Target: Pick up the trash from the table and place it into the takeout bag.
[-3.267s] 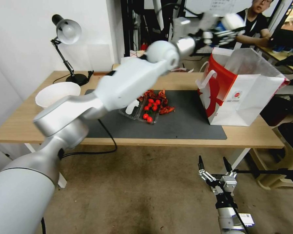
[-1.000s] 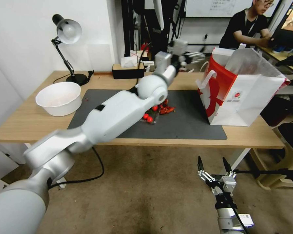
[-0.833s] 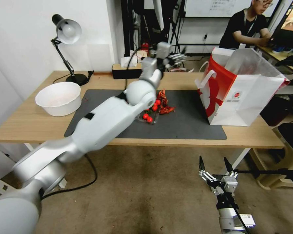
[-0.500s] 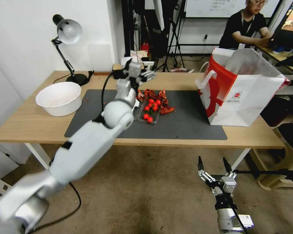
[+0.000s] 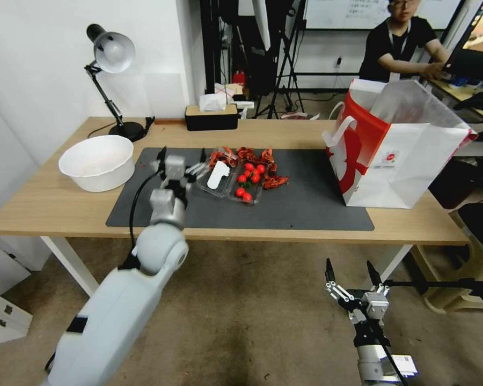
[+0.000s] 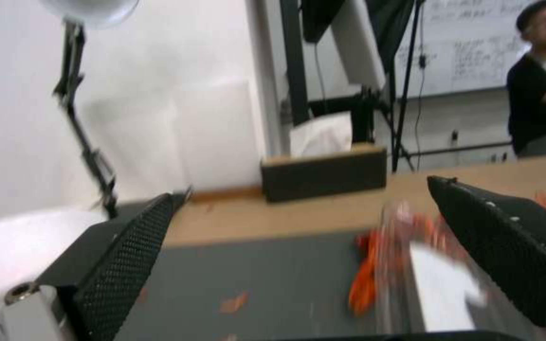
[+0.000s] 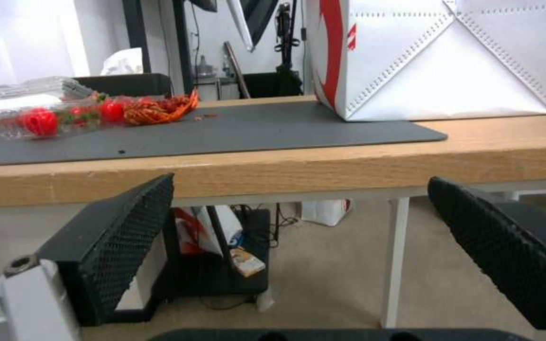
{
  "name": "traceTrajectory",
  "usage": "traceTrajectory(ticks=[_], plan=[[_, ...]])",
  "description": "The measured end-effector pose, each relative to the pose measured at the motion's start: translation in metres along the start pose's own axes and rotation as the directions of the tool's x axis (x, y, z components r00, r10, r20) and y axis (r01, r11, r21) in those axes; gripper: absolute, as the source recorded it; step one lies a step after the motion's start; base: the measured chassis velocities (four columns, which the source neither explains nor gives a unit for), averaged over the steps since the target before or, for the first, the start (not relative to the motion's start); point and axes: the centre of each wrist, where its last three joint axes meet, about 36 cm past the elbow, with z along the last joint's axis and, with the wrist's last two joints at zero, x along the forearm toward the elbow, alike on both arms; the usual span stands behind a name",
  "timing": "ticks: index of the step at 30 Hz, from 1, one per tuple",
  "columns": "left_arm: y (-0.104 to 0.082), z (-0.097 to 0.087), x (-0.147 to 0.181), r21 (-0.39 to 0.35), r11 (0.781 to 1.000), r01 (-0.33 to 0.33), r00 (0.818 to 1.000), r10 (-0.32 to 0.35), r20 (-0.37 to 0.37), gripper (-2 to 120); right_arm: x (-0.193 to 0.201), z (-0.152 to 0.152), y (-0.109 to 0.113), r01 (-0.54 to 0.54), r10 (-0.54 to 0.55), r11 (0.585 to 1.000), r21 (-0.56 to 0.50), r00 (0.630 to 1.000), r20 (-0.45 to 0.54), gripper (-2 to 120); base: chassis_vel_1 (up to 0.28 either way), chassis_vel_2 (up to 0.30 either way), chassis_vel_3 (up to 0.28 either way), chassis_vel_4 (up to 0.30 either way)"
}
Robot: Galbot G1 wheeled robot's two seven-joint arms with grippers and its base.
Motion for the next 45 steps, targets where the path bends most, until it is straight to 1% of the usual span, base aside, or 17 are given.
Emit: traceTrajectory(ticks=[2,3,4,5,6,7,10,11,14,16,18,23,26,30,36,39,45], plan=[[0.002,0.012,0.017,0.000,1.000,0.015,1.000,-0.015,-0.028,100,0.000,0.000,0.000,0.002,-0.002,1.000,0.000,1.000,0.001,100,0.000,0.000,0.000,0.000],[0.004,0.017,0.028,0.004,1.000,0.012,0.999,-0.012,-0.040,100,-0.001,-0.001,0.000,0.004,-0.004,1.000,-0.001,1.000,0.004,100,0.000,0.000,0.000,0.000],[0.004,0.017,0.028,0.004,1.000,0.012,0.999,-0.012,-0.040,100,-0.001,-0.001,0.000,0.004,-0.004,1.000,-0.001,1.000,0.004,100,0.000,0.000,0.000,0.000],[0.006,0.021,0.036,0.011,1.000,-0.001,0.999,0.001,-0.051,100,-0.001,-0.001,0.000,0.008,-0.008,1.000,-0.001,1.000,0.006,100,0.000,0.000,0.000,0.000],[0.010,0.025,0.047,0.024,0.999,-0.028,0.997,0.030,-0.067,100,-0.002,-0.002,-0.001,0.014,-0.014,1.000,-0.001,1.000,0.008,100,0.000,0.000,0.000,0.000],[0.010,0.025,0.047,0.024,0.999,-0.028,0.997,0.030,-0.067,100,-0.002,-0.002,-0.001,0.014,-0.014,1.000,-0.001,1.000,0.008,100,0.000,0.000,0.000,0.000],[0.018,0.032,0.068,0.028,0.998,-0.063,0.994,0.065,-0.084,100,-0.003,-0.003,-0.003,0.025,-0.025,1.000,0.005,1.000,0.013,100,0.000,0.000,0.000,0.000],[0.018,0.032,0.068,0.028,0.998,-0.063,0.994,0.065,-0.084,100,-0.003,-0.003,-0.003,0.025,-0.025,1.000,0.005,1.000,0.013,100,0.000,0.000,0.000,0.000],[0.024,0.038,0.088,0.028,0.998,-0.061,0.993,0.063,-0.095,100,-0.005,-0.006,-0.005,0.034,-0.034,0.999,0.009,0.999,0.021,100,0.000,0.000,0.000,0.000],[0.025,0.040,0.091,0.026,0.998,-0.060,0.993,0.062,-0.097,100,-0.006,-0.007,-0.005,0.036,-0.036,0.999,0.010,0.999,0.023,100,0.000,0.000,0.000,0.000],[0.029,0.043,0.103,0.018,0.998,-0.053,0.993,0.054,-0.104,100,-0.009,-0.009,-0.006,0.046,-0.046,0.999,0.015,0.998,0.034,100,0.000,0.000,0.000,0.000],[0.033,0.045,0.114,0.015,0.999,-0.048,0.993,0.049,-0.105,100,-0.013,-0.012,-0.008,0.053,-0.054,0.998,0.017,0.998,0.042,100,0.000,0.000,0.000,0.000],[0.037,0.049,0.126,0.016,0.999,-0.048,0.991,0.050,-0.124,100,-0.017,-0.015,-0.010,0.057,-0.058,0.998,0.018,0.997,0.046,100,0.000,0.000,0.000,0.000],[0.041,0.052,0.136,0.008,0.999,-0.052,0.990,0.053,-0.128,100,-0.026,-0.019,-0.012,0.064,-0.065,0.998,0.018,0.997,0.045,100,0.000,0.000,0.000,0.000],[0.041,0.052,0.137,0.007,0.999,-0.052,0.990,0.053,-0.128,100,-0.027,-0.019,-0.013,0.065,-0.066,0.998,0.019,0.997,0.044,100,0.000,0.000,0.000,0.000],[0.040,0.046,0.151,0.021,0.999,-0.033,0.991,0.035,-0.127,100,-0.042,-0.025,-0.014,0.076,-0.076,0.997,0.021,0.996,0.035,100,0.000,0.000,0.000,0.000],[0.044,0.050,0.170,0.027,1.000,-0.014,0.990,0.017,-0.137,100,-0.054,-0.032,-0.012,0.060,-0.060,0.998,0.004,0.998,0.019,100,0.000,0.000,0.000,0.000]])
